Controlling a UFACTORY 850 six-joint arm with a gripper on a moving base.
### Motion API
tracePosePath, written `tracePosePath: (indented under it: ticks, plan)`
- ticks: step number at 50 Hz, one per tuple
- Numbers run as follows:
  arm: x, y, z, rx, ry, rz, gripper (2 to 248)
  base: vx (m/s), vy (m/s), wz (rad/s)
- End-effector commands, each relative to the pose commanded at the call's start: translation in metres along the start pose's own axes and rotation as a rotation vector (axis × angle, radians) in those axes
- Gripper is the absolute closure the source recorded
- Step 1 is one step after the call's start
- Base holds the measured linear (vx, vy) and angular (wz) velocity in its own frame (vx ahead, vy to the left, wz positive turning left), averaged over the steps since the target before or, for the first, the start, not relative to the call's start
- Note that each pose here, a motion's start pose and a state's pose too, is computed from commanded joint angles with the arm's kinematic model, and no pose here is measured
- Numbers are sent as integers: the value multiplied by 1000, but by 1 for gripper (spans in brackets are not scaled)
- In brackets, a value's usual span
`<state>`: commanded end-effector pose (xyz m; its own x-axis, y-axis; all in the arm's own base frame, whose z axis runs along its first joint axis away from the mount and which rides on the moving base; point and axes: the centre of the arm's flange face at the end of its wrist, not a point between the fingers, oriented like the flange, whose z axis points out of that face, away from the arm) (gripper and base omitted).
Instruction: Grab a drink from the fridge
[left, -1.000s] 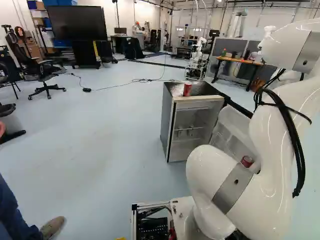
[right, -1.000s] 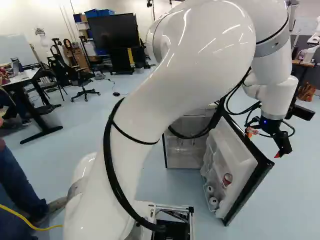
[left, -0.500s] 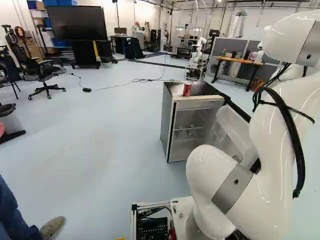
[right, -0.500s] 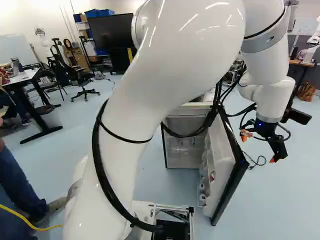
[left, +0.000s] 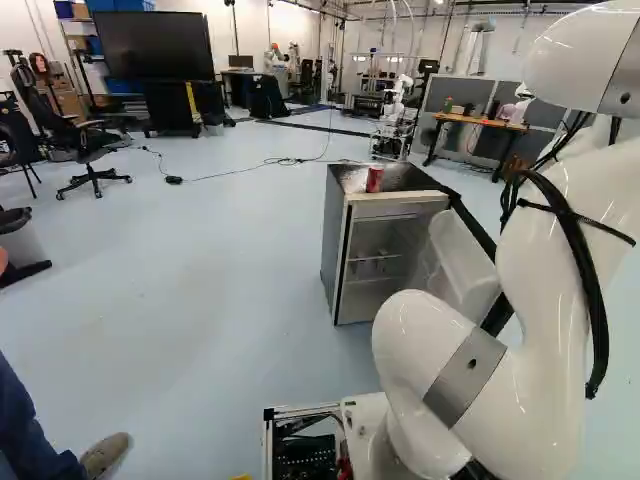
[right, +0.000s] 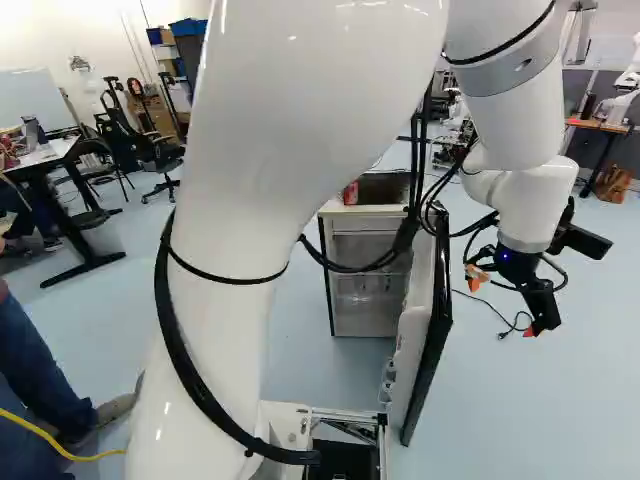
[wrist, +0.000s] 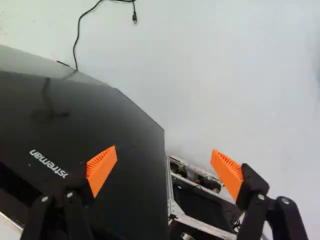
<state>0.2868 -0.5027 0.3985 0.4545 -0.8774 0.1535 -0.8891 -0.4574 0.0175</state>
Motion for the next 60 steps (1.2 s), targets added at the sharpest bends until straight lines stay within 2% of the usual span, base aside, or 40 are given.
tracePosePath:
  ticks: [22,60]
  plan:
    - [-42,-3,-6,0,-35,-10,3,0,0,0]
    - [-108,-28,-16,5,-78,-72,3,0,0,0]
